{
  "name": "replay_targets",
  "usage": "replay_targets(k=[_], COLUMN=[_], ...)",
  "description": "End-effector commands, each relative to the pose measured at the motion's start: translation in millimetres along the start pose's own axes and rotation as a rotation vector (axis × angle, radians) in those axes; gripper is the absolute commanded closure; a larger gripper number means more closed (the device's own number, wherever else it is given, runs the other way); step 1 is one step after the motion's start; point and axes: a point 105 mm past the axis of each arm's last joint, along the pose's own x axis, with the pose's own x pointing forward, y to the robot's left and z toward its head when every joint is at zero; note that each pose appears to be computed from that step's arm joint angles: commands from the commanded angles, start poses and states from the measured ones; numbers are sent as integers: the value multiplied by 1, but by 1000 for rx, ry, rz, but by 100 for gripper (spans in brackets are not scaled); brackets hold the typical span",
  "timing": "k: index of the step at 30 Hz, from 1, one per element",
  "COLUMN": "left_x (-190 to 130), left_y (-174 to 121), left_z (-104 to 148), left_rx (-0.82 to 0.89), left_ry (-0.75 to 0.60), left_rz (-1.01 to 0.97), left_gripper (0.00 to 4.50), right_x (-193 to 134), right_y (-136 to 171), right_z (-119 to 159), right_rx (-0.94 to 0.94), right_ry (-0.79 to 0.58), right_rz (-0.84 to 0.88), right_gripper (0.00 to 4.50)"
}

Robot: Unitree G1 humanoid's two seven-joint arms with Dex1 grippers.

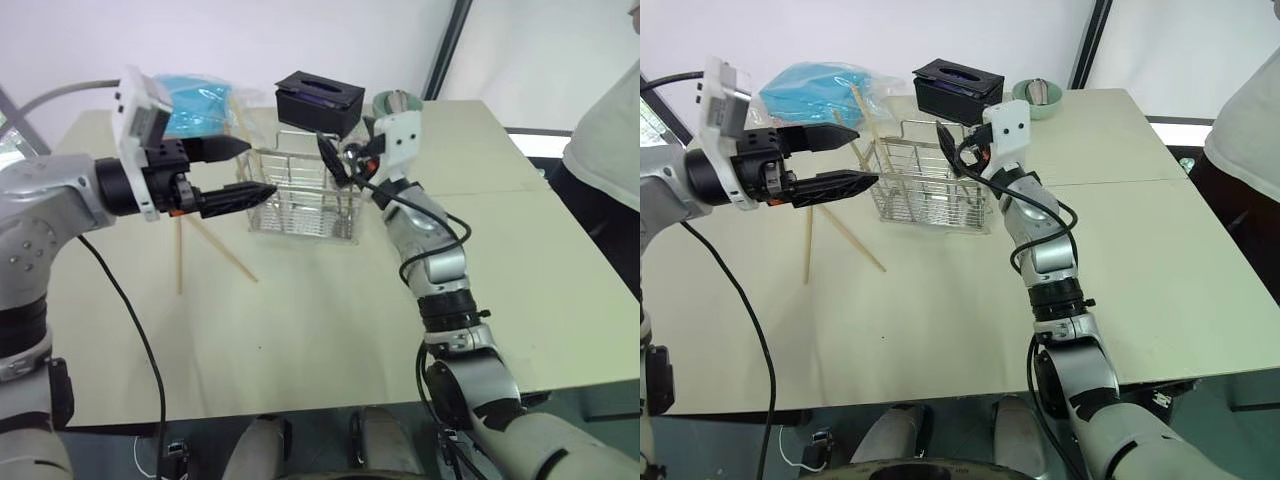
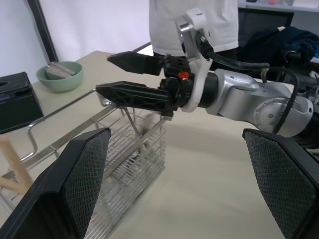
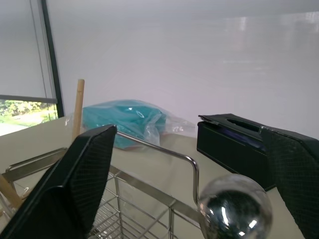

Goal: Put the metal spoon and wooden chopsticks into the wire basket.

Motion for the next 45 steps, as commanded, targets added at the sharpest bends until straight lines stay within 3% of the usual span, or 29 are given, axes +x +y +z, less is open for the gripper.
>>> replay_targets(k=[1, 7, 10, 13, 16, 19, 23, 27, 36, 45], left_x=[-3, -15, -33, -53, -82, -104, -125, -113, -61, -33], left_y=[3, 21, 42, 67, 103, 119, 131, 132, 133, 137], left_z=[13, 15, 23, 24, 2, -22, -64, -99, -155, -180], left_rx=[50, 35, 13, -35, -192, -359, -504, -532, -591, -601], left_ry=[-39, -71, -122, -156, -116, -63, 120, 290, 453, 513], left_rz=[28, 154, 337, 552, 860, 1048, 1235, 1229, 1079, 999], left_gripper=[0, 0, 0, 0, 0, 0, 0, 0, 0, 0], right_x=[-4, -16, -35, -59, -91, -120, -148, -155, -157, -156], right_y=[-10, -17, -21, -17, -6, 6, 19, 21, 30, 33], right_z=[32, 82, 120, 137, 131, 110, 83, 71, 62, 62], right_rx=[-14, 70, 89, 105, 22, -3, -21, -12, 54, 82], right_ry=[-81, -119, -125, -80, 16, 141, 257, 276, 248, 233], right_rz=[-13, 133, 308, 470, 630, 744, 805, 751, 657, 609], right_gripper=[7, 7, 7, 7, 7, 7, 7, 7, 7, 7])
